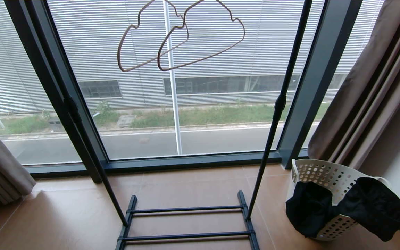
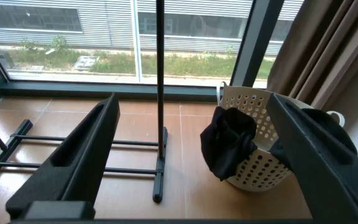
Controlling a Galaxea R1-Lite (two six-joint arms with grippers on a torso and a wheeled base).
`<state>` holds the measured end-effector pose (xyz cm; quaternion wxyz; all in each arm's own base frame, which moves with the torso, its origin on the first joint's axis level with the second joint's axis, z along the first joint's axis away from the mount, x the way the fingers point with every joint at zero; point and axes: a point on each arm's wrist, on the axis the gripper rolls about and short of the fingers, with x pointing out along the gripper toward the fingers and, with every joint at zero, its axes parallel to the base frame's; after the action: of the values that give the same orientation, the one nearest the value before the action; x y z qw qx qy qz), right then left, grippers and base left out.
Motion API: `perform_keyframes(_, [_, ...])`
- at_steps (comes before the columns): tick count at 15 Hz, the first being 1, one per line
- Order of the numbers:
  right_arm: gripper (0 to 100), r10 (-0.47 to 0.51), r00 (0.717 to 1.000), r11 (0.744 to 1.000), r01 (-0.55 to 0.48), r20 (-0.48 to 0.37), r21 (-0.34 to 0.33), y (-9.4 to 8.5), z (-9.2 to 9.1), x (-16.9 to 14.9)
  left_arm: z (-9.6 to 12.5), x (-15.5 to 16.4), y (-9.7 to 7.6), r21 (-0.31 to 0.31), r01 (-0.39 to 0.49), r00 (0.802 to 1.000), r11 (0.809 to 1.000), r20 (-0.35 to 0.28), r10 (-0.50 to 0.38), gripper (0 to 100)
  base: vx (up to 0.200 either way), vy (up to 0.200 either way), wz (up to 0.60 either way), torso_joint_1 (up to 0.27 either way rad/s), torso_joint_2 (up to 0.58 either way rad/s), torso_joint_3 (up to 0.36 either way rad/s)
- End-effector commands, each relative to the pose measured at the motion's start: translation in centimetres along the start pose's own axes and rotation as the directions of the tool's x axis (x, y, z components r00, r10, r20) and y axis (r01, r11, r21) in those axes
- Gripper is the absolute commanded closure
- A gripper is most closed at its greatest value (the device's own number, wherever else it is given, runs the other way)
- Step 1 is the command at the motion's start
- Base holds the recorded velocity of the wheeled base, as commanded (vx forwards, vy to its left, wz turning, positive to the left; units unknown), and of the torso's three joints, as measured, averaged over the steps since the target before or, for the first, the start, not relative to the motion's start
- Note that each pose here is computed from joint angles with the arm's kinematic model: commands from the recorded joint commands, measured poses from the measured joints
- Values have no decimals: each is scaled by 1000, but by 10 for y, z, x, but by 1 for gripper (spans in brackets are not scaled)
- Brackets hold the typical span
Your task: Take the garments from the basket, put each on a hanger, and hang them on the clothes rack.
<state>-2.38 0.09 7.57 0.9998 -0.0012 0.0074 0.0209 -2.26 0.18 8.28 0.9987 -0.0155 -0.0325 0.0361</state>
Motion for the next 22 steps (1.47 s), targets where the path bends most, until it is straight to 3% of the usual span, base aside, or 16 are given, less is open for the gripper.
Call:
perform_keyframes(1, [0,-8,1000,1000,8,0,3,0,0,0,0,0,0,-1,0,1000,1000,0,0,0,0,0,0,0,0,0])
perform_keyframes(4, [0,-74,997,997,74,-2,9,-2,0,0,0,0,0,-1,0,1000,1000,0,0,0,0,0,0,0,0,0])
perform_keyframes(22, [0,-69,998,998,69,-1,12,-2,0,0,0,0,0,-1,0,1000,1000,0,0,0,0,0,0,0,0,0])
